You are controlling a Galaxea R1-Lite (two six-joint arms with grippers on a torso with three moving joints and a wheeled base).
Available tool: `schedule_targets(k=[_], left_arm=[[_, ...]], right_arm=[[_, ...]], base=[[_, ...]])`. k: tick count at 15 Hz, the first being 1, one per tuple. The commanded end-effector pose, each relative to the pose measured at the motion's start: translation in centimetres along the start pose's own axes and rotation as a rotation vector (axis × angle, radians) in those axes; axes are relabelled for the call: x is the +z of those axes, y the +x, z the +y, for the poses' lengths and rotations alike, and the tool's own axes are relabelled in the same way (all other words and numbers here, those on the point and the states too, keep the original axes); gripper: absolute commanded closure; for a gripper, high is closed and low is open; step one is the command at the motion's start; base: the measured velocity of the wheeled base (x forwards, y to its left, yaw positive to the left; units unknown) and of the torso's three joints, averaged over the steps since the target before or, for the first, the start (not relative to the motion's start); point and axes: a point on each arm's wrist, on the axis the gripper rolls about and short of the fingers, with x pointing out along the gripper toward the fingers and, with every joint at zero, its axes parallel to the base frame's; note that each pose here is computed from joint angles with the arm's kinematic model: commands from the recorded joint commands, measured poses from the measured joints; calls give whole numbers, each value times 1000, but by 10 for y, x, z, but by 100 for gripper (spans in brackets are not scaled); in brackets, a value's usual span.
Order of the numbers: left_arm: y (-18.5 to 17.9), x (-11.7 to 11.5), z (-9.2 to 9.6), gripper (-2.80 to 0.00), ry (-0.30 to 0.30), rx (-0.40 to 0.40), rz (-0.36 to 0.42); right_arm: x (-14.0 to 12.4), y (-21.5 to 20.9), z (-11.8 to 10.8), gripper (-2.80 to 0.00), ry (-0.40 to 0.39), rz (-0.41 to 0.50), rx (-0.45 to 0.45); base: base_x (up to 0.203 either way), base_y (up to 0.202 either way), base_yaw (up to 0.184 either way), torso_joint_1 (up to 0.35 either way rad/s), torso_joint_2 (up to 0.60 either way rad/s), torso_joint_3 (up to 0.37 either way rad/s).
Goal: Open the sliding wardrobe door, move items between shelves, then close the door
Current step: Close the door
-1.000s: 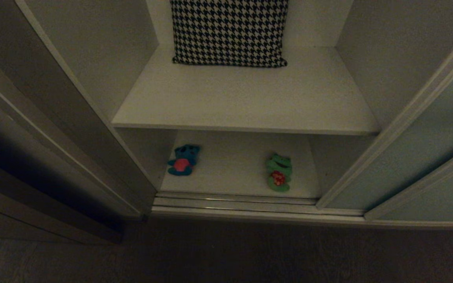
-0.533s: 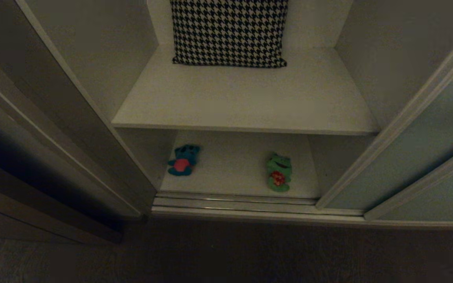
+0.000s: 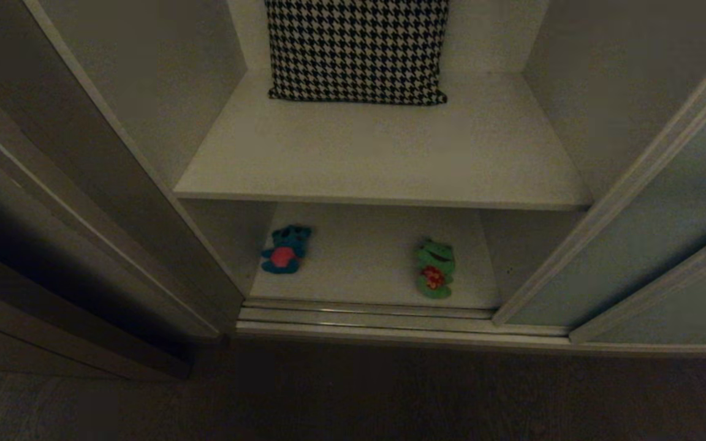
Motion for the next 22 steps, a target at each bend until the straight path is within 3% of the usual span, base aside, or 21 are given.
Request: schedule_targets(k=[1,8,22], left_arm=[[0,0,0,0,-1,1,2],[0,0,0,0,-1,1,1],[0,0,0,0,-1,0,1]], right_arm=[[5,-8,16,0,-21,-20,35],[3,-20,57,0,-37,-34,165],[-10,-34,150,0,-44,-33,560]], base=[[0,0,0,0,0,0],[0,0,0,0,0,0],[0,0,0,0,0,0]])
